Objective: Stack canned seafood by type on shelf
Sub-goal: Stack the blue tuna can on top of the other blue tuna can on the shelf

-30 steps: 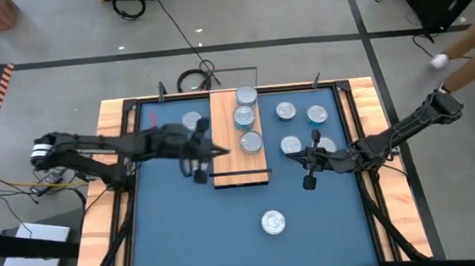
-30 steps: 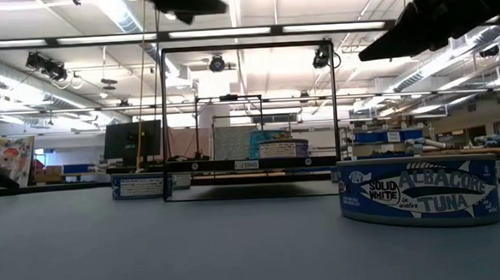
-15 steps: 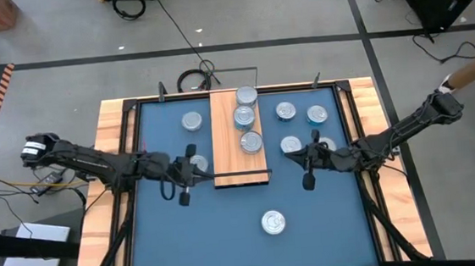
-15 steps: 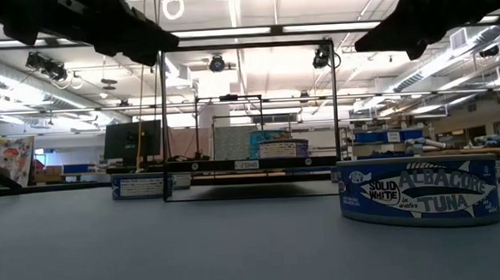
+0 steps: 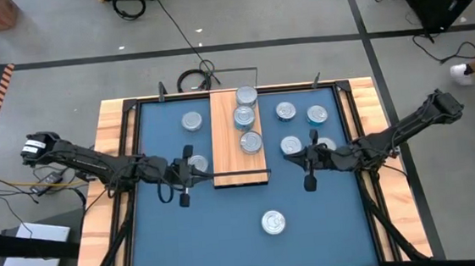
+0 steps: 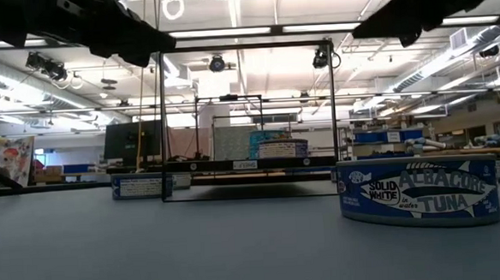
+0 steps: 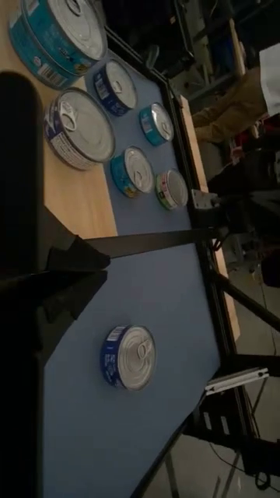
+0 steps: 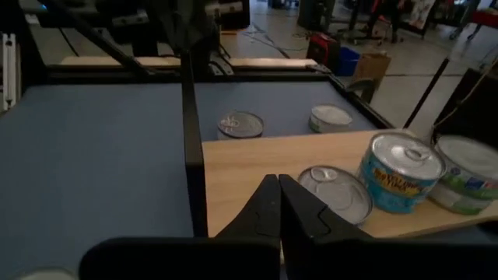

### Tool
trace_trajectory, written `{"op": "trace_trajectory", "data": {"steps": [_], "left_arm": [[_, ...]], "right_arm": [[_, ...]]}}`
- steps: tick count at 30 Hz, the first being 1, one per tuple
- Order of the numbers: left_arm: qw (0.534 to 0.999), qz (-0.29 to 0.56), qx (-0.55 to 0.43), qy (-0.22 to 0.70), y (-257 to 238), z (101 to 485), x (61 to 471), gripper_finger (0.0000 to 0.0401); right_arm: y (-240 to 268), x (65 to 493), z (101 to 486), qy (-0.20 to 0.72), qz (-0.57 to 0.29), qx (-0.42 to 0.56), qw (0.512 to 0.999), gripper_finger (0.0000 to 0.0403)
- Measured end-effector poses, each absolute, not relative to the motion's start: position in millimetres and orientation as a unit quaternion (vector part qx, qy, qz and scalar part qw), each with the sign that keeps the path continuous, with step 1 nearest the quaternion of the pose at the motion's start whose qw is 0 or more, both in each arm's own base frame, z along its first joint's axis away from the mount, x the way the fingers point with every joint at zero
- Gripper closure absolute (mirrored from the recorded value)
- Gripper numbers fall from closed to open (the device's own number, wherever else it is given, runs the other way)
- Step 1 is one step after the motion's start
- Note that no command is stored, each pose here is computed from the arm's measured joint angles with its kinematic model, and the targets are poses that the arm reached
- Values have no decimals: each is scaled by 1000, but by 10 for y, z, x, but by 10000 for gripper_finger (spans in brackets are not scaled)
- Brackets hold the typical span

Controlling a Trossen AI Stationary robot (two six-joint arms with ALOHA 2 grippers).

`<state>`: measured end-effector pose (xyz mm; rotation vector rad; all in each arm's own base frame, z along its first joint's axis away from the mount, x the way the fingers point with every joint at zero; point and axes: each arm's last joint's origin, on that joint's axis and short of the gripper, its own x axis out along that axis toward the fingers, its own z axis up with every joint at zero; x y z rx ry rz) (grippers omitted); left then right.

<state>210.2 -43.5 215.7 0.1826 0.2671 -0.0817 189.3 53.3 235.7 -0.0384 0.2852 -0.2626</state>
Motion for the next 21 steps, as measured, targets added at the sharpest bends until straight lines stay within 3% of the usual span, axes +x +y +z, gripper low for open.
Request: {"op": "trace_trajectory", "data": {"steps": [16,21], "left_arm": [[995,-18,84,40,-356,2504,1853,401],[987,48,95,122,-138,2404,1748,401]], "right_arm": [[540,1913,2478,143,-130,-33,981,400],[540,1913,2478,144,-129,-40,980,400]]}}
